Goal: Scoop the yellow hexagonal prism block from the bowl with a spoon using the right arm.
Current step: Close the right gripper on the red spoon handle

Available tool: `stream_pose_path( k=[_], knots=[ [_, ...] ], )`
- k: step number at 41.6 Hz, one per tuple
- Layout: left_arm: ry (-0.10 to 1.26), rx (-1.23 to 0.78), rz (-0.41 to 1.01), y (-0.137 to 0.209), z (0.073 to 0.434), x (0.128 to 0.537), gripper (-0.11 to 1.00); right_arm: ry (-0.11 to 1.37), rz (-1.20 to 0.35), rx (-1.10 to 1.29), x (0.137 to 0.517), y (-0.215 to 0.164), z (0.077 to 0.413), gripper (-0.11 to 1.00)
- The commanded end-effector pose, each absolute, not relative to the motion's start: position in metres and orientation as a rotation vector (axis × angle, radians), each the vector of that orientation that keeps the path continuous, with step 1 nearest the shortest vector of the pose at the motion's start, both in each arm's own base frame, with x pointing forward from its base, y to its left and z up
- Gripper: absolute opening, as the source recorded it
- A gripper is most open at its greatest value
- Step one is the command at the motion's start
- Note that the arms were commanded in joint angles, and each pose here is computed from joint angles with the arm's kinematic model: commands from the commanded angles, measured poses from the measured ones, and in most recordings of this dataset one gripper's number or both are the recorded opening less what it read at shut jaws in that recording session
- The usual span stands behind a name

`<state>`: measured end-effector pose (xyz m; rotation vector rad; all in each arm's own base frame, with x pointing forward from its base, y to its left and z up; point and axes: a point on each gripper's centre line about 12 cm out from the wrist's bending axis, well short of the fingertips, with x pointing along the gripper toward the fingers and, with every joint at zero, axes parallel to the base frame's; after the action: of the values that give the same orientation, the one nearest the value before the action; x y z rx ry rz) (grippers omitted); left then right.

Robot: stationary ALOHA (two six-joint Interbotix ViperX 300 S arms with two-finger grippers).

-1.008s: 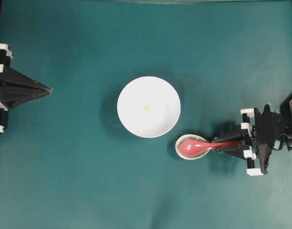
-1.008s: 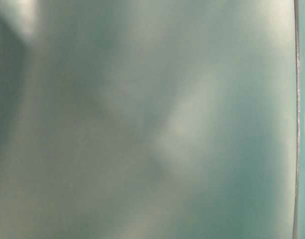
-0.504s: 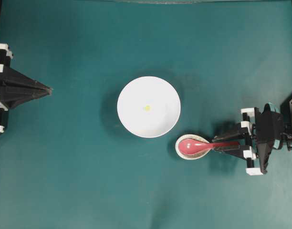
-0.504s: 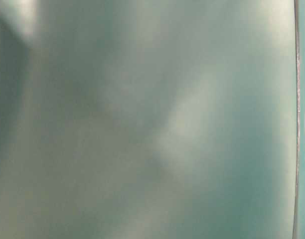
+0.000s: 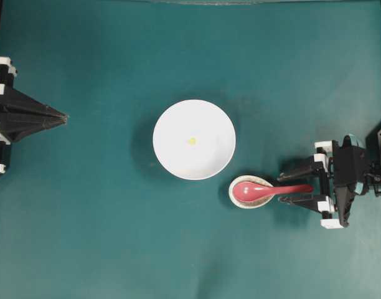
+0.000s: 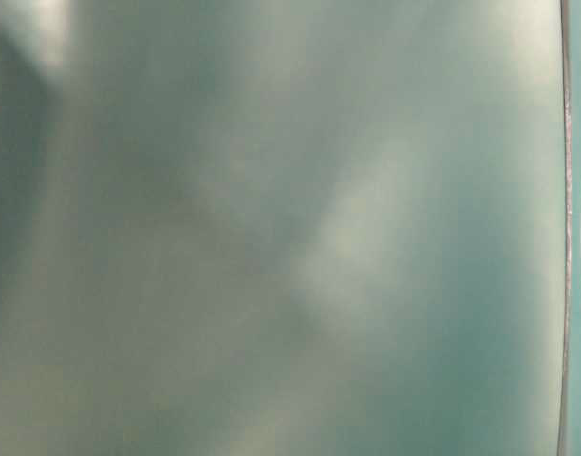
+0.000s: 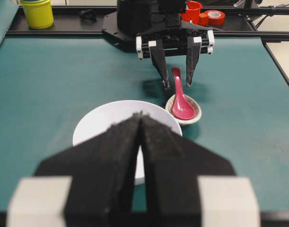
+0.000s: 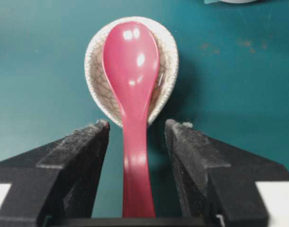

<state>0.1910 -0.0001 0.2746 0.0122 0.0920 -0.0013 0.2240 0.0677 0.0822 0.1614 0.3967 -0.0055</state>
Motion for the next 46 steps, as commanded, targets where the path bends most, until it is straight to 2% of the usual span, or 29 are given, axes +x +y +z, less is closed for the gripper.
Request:
stream_pose_path(
  k=[1,46],
  knots=[
    [0.081,0.017,-0.003,-0.0004,0.2792,0.1933,0.01,0.371,0.002,0.171,0.2268,0.0702,0.0878,0.56],
    [0.081,0.017,-0.002,-0.0001,0.2792,0.1933,0.01,0.396,-0.002,0.152,0.2304,0.0722,0.0789,0.56]
  ],
)
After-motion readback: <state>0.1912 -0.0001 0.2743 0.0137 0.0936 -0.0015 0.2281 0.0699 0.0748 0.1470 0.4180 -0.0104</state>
